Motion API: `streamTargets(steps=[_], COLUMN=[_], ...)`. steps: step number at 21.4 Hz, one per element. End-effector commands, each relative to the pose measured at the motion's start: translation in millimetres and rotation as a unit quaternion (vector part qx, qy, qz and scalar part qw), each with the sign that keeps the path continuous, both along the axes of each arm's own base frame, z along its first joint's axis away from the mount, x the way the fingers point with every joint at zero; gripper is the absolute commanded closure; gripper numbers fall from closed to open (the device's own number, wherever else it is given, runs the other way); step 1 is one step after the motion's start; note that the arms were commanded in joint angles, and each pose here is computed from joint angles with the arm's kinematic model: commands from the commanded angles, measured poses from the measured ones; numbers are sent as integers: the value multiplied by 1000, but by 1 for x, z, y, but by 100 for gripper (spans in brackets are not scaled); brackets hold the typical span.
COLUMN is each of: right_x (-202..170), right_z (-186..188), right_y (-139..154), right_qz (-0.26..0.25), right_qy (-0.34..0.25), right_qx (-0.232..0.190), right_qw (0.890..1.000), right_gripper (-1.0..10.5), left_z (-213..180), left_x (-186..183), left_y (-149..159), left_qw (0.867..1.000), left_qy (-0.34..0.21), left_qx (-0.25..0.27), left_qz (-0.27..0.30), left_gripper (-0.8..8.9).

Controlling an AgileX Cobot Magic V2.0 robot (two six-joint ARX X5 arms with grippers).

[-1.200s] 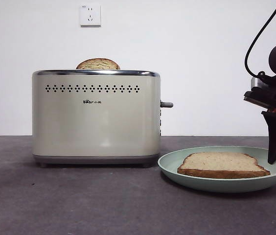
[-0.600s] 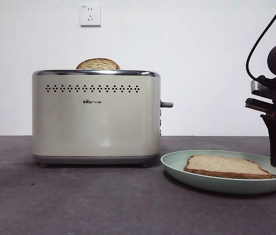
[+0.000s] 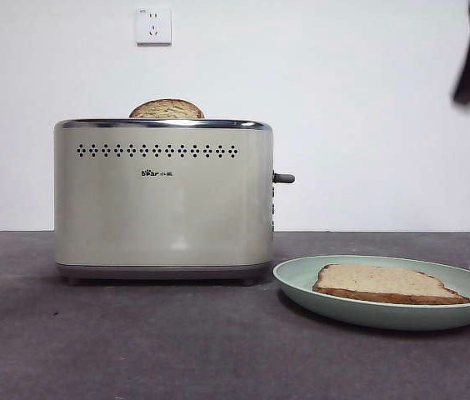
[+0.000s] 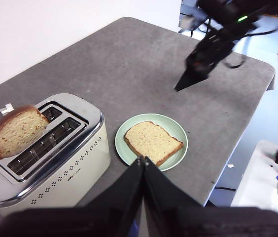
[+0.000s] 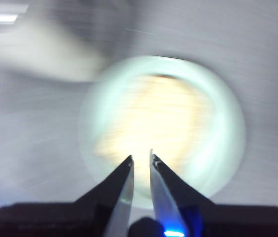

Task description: Take the bread from the toaster,put the bread on the plate,put the plate on the table

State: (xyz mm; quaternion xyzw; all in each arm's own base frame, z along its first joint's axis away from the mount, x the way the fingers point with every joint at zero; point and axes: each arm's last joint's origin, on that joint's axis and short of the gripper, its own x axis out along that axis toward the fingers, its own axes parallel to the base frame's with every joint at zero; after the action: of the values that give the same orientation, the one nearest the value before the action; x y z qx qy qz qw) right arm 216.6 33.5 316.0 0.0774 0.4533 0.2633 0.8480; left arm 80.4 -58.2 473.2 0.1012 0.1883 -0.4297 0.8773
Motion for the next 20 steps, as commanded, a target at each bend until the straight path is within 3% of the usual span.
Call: streamTargets(steps=[1, 4, 8, 20], right_x=[-42, -86, -119, -132], right_z=[24, 40, 42, 38], right_y=[8, 13, 10, 7], right_qz=[54, 99, 120, 127], right_qy=[-41, -69, -58, -27], right_qx=[38, 53, 53, 44], right_qw=[997, 991, 990, 991], right_gripper=[888, 940, 958, 946], left_z=[0, -1, -2, -2], left_x=[-1, -1, -1, -1], left_y=[0, 0, 0, 0], left_qw=[1000, 1000, 1000, 1000], left_qy=[2, 4, 9, 9], left_qx=[-2, -1, 2, 2], left_qz=[-1, -1, -1, -1], left_gripper=[821, 821, 821, 820])
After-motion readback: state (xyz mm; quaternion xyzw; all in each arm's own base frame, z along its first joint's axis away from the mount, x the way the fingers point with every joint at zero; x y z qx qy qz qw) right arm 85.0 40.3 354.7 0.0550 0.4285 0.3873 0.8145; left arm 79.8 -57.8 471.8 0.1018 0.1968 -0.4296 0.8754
